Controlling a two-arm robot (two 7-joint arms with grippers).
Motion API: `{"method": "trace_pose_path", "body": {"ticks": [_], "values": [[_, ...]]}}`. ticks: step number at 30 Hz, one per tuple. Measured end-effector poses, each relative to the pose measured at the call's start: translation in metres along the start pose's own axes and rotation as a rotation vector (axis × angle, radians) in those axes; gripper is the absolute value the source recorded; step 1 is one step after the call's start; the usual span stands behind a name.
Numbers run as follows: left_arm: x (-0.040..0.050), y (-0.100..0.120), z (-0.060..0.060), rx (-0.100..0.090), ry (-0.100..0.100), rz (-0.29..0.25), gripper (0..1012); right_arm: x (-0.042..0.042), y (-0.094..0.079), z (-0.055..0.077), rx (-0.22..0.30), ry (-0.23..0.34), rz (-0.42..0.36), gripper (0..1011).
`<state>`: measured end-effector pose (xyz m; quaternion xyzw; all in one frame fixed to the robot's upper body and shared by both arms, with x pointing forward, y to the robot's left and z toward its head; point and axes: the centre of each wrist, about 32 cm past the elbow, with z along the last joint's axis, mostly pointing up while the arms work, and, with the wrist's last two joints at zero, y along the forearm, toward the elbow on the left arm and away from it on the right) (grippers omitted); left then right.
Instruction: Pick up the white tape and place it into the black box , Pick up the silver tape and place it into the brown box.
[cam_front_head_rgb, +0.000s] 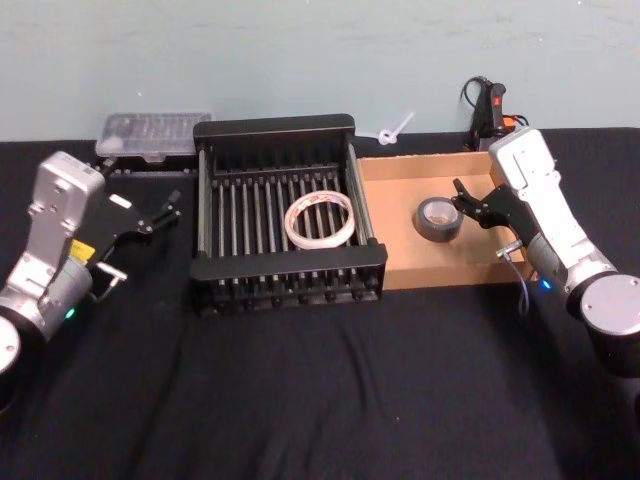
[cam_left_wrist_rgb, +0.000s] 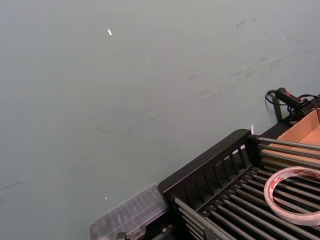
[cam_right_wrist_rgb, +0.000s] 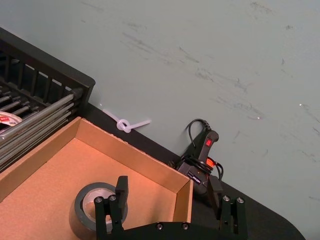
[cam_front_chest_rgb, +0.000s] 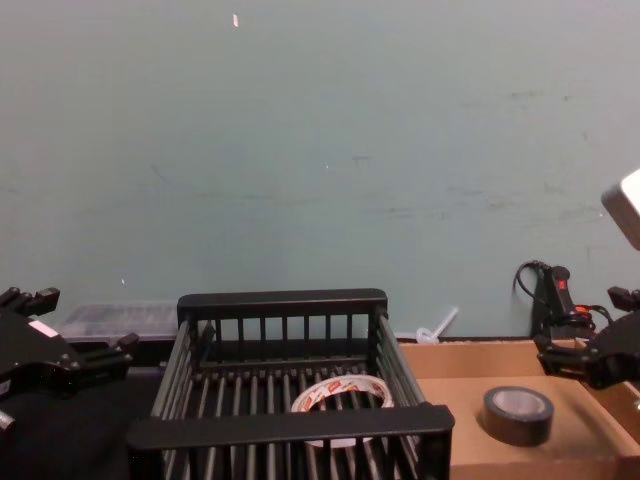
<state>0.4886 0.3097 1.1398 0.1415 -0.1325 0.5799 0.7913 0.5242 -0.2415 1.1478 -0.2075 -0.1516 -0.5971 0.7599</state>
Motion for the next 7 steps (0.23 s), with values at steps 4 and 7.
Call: {"method": "trace_pose_path", "body": {"ticks": [4,7], "values": [[0.0,0.0,0.0,0.0,0.0,0.0,1001,0.0,0.0,0.0,0.0,0.0,0.0,1002],[0.0,0.0,0.0,0.0,0.0,0.0,1001,0.0,0.0,0.0,0.0,0.0,0.0,1002]]}}
